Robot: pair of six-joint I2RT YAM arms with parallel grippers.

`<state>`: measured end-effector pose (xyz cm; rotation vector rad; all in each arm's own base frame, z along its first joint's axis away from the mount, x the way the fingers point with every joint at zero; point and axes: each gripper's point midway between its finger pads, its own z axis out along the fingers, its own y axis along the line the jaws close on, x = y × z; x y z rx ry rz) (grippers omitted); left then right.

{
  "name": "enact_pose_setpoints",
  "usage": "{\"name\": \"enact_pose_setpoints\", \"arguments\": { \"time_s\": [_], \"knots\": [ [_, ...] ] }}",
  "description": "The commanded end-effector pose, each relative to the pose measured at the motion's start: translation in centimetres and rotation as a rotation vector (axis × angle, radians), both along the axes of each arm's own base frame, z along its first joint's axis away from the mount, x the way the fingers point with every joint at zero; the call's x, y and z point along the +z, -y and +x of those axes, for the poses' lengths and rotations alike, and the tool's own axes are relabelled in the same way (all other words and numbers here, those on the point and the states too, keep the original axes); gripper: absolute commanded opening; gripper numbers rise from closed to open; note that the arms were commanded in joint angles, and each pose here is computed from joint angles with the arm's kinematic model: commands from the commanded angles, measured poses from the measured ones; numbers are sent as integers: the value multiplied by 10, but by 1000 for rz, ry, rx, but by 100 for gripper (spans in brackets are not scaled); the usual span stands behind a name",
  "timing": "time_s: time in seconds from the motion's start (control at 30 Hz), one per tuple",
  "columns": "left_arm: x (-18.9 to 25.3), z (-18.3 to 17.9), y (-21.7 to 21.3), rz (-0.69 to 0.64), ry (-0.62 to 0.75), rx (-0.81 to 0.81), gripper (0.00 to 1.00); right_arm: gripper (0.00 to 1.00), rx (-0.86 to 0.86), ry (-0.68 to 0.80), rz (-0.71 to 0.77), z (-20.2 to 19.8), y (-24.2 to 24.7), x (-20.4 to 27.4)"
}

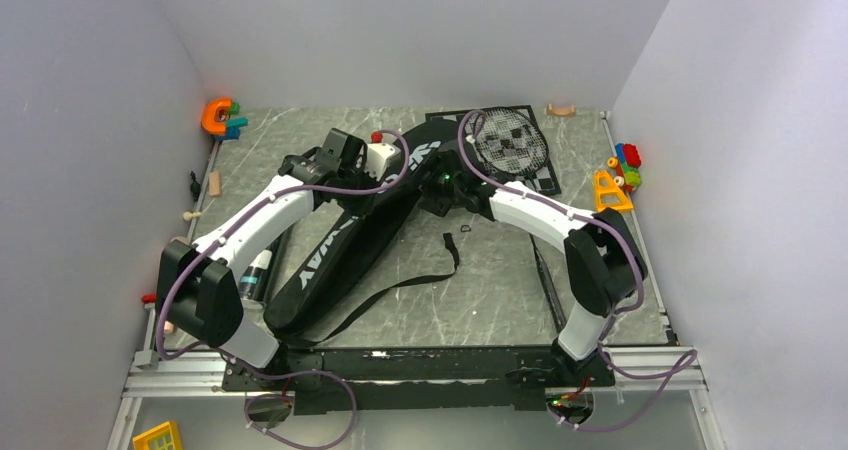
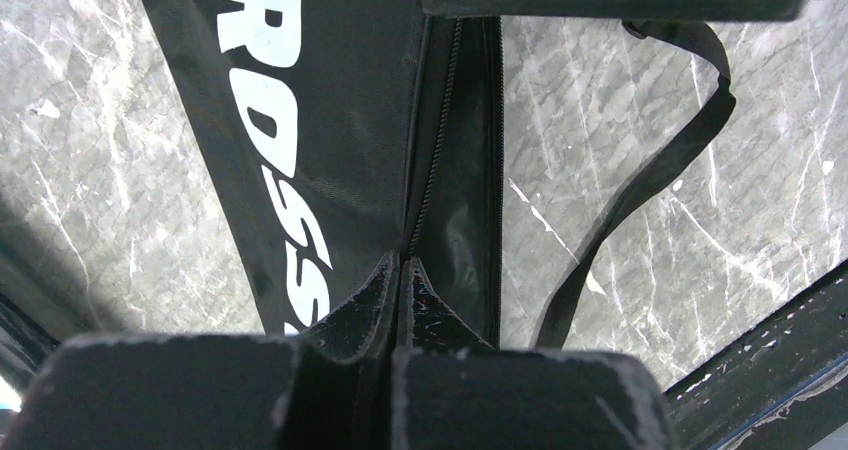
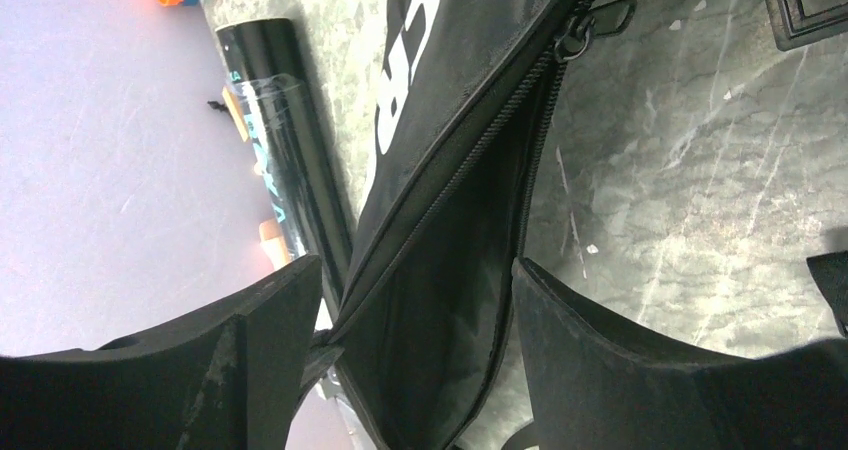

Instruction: Pack up the badminton gear

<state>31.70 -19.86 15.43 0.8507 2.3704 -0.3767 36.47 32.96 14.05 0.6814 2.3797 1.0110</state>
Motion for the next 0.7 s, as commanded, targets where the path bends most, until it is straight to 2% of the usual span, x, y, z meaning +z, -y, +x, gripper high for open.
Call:
{"name": "enact_pose_setpoints", "arguments": {
  "time_s": [0.0,0.4,0.6,0.67],
  "knots": [
    [21,8,5,-48,77,0,0,74,-12,54,92,1,1,41],
    [24,7,5,-52,78,1,0,71,-8,-4,159,15,-20,24],
    [30,2,7,-72,75,-9,0,62,-44,-16,117,36,-26,5],
    [30,1,7,-76,75,-13,0,56,-57,-11,109,43,-28,1]
  ]
}}
